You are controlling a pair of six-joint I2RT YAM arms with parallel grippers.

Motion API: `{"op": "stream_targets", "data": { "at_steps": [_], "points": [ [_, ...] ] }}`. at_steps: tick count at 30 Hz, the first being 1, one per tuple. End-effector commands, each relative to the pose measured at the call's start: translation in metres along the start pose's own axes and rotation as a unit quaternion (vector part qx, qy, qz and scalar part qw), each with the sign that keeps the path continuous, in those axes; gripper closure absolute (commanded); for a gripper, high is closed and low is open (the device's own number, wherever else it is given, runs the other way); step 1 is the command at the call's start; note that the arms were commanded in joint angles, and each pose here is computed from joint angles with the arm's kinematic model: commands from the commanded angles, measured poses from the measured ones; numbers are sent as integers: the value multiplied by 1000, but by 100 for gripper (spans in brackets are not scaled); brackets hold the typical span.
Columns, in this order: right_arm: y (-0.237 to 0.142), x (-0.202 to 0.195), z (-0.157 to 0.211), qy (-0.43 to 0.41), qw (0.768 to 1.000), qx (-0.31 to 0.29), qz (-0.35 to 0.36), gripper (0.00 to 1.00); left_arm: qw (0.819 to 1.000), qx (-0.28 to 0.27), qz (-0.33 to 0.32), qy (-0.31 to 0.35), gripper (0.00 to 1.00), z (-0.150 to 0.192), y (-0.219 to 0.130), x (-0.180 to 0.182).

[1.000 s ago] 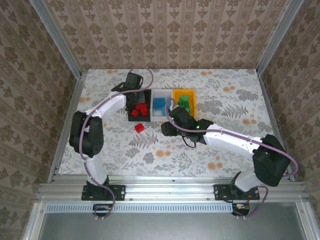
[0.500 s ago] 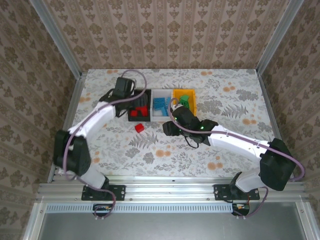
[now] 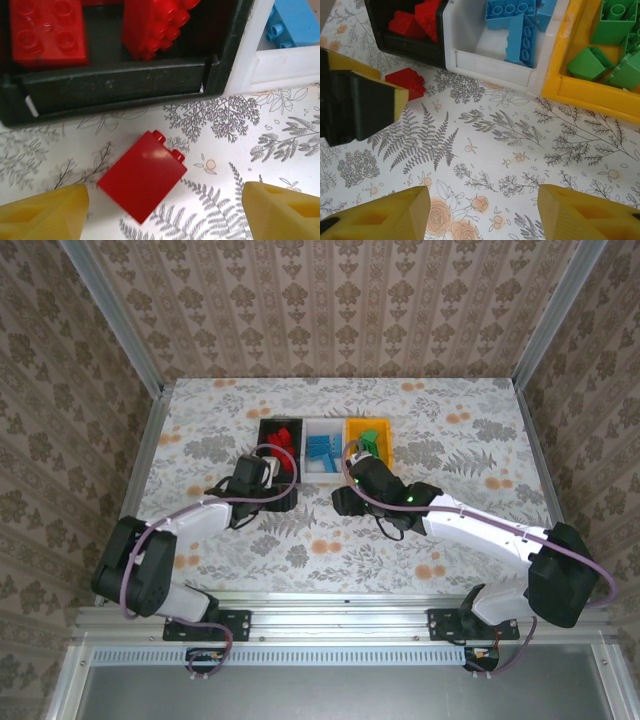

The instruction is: Sort the legos into containers by color

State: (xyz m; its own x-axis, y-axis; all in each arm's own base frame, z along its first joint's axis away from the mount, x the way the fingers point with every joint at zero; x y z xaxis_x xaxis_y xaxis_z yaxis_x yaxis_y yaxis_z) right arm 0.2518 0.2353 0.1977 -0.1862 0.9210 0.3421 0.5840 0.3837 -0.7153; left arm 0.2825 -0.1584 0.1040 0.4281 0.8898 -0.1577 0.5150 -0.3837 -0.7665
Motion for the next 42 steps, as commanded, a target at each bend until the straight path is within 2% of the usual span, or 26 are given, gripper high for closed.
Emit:
{"op": "stream_targets", "data": {
  "at_steps": [1, 6, 14, 20, 25, 29, 33, 37, 40, 42],
  "points": [
    [-6, -7, 1, 5, 1000, 0, 13, 40, 999, -34, 5, 17, 18, -14, 8, 2],
    [-7, -7, 1, 4, 1000, -1, 13, 40, 999, -22, -11, 28, 18, -8, 13, 7],
    [-4, -3, -1, 4, 1000, 5, 8, 40, 998, -23, 12, 55, 22, -11, 23, 1],
    [-7, -3, -1, 4, 1000, 3, 6, 41, 999, -12, 22, 41, 28, -2, 20, -5],
    [-4, -2, -1, 2, 1000, 7, 5, 41, 997, -16, 30, 62, 36, 7, 9, -24],
    [-4, 1, -2, 1, 1000, 9, 2, 41, 998, -9, -7, 68, 38, 9, 8, -20],
    [-7, 1, -4, 0, 1000, 6, 1, 40, 997, 30, -60, 47, 41, 10, 18, -8],
    [-8, -1, -3, -1, 1000, 6, 4, 41, 995, 62, -70, 26, 41, 12, 29, -10],
    [-7, -1, -1, -2, 1000, 7, 6, 40, 995, 63, -63, 37, 47, 11, 35, -22],
    [-7, -2, -1, -2, 1000, 7, 7, 40, 995, 64, -69, 45, 58, 10, 37, -26]
  ]
}}
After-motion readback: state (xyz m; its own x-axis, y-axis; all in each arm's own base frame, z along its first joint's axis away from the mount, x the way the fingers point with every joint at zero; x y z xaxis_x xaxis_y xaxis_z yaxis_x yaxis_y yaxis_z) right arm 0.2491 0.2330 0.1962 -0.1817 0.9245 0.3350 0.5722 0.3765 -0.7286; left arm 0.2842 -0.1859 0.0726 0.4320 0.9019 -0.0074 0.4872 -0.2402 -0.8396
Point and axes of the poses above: each hand's point on the last joint's axis, 136 mm out from that joint toward the fingers, its own y axis out along the fingers, its own x axis along the line the jaws close on, z = x × y, the point moved 6 cm from there along -y, back along the fingers, and after that the axes turned 10 degrees about y, right-handed, at the moved point
